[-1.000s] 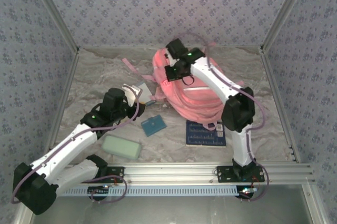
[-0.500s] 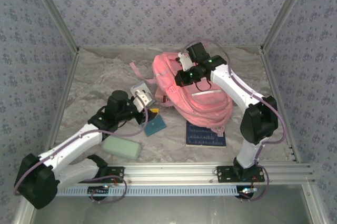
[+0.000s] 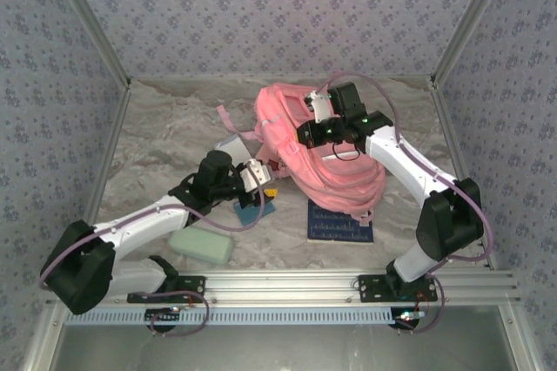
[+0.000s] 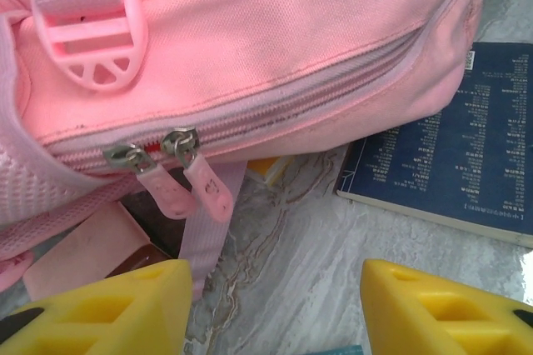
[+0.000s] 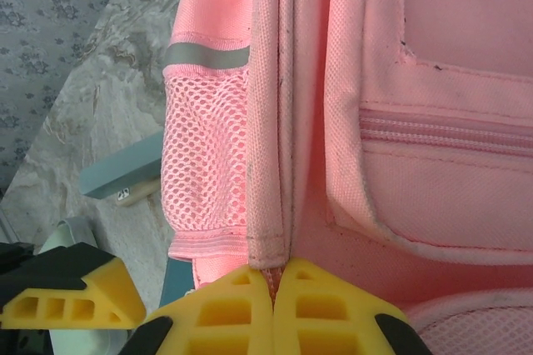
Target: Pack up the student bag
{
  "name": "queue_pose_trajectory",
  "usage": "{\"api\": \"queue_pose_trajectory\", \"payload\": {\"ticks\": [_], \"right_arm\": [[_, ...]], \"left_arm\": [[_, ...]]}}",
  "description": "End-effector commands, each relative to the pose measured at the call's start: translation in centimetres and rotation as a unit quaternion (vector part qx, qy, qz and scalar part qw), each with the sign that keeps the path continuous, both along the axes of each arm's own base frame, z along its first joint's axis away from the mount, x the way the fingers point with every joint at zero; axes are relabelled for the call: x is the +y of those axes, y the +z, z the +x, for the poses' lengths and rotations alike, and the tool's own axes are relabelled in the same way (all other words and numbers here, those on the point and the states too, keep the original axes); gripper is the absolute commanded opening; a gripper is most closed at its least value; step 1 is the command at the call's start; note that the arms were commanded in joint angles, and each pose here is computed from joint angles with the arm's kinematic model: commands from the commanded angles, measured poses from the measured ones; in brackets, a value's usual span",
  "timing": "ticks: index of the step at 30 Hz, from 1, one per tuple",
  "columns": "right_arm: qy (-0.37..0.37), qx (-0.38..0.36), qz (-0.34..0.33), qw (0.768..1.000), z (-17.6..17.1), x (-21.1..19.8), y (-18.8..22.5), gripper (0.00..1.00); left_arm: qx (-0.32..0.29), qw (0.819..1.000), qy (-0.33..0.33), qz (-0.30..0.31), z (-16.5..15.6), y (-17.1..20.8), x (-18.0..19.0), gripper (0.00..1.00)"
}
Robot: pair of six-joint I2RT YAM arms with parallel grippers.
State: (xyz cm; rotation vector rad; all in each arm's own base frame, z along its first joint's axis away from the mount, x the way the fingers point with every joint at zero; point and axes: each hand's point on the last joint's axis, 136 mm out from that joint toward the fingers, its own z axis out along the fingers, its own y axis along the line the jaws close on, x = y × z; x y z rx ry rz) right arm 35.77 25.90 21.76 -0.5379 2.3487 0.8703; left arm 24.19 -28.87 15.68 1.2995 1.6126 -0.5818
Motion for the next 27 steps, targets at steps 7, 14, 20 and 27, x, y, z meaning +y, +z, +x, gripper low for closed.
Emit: {"api": "queue_pose_trajectory", "payload": {"ticks": [7,14,20,27], "right_arm": [[-0.001,-0.038,0.059,0.998,1.0,1.0,3.4,0.0],[-0.008,-0.036,0.06,0.998,1.3,1.0,3.2,0.0],[-0.002,-0.027,0.059,0.998,0.9,1.4,2.8,0.0],[-0.001,-0.022,0.054,0.998,0.7,1.5,2.5,0.0]], "left_arm": [[-0.004,1.0,0.002,-0.017,1.5,0.0,-1.5,0.48],[-0.007,1.0,0.019,-0.013,2.7,-0.5,-1.8,0.48],[-0.015,0.999,0.038,-0.009,4.0,-0.5,-2.0,0.48],[-0.014,0.999,0.035,-0.016,4.7,-0.3,-2.7,0.47]]}}
